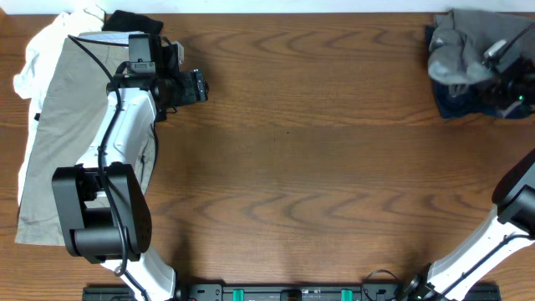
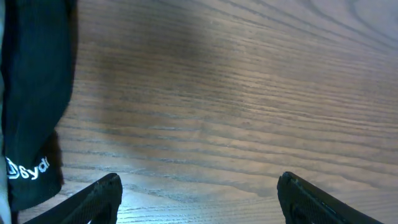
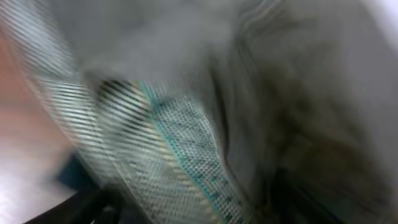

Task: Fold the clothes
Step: 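Release and press the shorts flat on the stack with the right gripper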

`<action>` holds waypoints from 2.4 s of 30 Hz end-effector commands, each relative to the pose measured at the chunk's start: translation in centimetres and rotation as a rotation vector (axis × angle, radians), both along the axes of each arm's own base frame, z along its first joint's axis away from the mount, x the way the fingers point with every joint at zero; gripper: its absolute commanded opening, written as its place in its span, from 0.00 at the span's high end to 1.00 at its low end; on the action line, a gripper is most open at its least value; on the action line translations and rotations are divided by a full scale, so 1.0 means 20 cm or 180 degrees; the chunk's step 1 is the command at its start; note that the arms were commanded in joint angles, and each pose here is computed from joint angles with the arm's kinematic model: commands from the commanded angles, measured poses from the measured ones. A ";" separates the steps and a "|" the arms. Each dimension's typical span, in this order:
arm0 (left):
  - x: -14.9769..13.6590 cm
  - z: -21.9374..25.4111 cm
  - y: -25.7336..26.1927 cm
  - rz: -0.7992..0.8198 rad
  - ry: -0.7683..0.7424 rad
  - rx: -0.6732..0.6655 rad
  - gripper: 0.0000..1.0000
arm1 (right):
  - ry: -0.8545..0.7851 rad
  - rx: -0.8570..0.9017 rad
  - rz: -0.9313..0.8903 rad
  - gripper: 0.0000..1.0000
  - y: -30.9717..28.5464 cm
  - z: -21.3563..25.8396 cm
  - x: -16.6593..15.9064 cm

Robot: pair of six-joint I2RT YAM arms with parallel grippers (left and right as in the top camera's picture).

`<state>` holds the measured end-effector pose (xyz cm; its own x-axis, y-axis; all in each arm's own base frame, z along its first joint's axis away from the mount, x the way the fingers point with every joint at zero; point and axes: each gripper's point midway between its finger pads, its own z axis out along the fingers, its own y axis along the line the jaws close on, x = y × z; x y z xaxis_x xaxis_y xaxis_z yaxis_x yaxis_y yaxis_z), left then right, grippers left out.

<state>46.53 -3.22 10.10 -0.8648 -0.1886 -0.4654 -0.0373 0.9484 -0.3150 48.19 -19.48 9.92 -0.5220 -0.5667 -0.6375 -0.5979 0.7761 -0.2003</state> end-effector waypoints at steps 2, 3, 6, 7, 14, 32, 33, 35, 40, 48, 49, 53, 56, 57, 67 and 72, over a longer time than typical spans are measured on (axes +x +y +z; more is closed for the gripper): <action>0.02 0.08 0.01 0.0036 -0.0117 0.0017 0.19 | -0.0001 0.0345 0.0139 0.23 0.16 0.23 -0.11; 0.02 0.08 0.01 0.0036 -0.0119 0.0017 0.19 | 0.0015 0.0426 0.0164 0.23 0.19 0.25 -0.13; 0.02 0.08 0.01 0.0036 -0.0120 0.0017 0.19 | -0.0025 0.0788 0.0278 0.30 0.32 0.36 -0.18; 0.02 0.08 0.01 0.0036 -0.0119 0.0017 0.19 | -0.0043 0.0967 0.0305 0.31 0.36 0.42 -0.20; 0.02 0.08 0.01 0.0035 -0.0119 0.0018 0.18 | -0.0276 0.1348 0.0331 0.51 0.46 0.57 -0.15; 0.03 0.08 0.01 0.0035 -0.0127 0.0018 0.19 | -0.1155 0.0934 -0.2702 0.01 -0.02 0.62 0.51; 0.03 0.08 0.01 0.0035 -0.0131 0.0018 0.19 | -0.1146 0.0924 -0.2740 0.01 -0.06 0.57 0.52; 0.03 0.09 0.01 0.0034 -0.0143 0.0019 0.19 | -0.1113 0.0892 -0.2774 0.01 -0.12 0.49 0.53; 0.05 0.10 0.01 0.0034 -0.0187 0.0022 0.19 | -0.0920 0.0861 -0.2706 0.01 -0.19 0.24 0.55; 0.05 0.09 0.01 0.0033 -0.0194 0.0025 0.19 | -0.0481 0.0855 -0.2726 0.01 -0.30 -0.25 0.51; 0.06 0.08 0.02 0.0034 -0.0191 0.0025 0.19 | -0.0392 0.0857 -0.2745 0.01 -0.30 -0.32 0.49; 0.07 0.04 0.02 0.0033 -0.0168 0.0025 0.19 | -0.0065 0.0774 -0.2707 0.01 -0.28 -0.56 0.43; 0.07 0.03 0.02 0.0045 -0.0152 0.0041 0.18 | 0.0058 0.0786 -0.2707 0.01 -0.26 -0.61 0.40; 0.07 0.03 0.03 0.0065 -0.0150 0.0072 0.17 | 0.0057 0.0803 -0.2691 0.01 -0.25 -0.60 0.41; 0.07 0.02 0.05 0.0110 -0.0131 0.0143 0.02 | -0.0540 0.1162 -0.2363 0.01 -0.17 0.05 0.49; 0.07 0.02 0.05 0.0110 -0.0131 0.0143 0.02 | -0.0974 0.1139 -0.2226 0.01 -0.10 0.62 0.40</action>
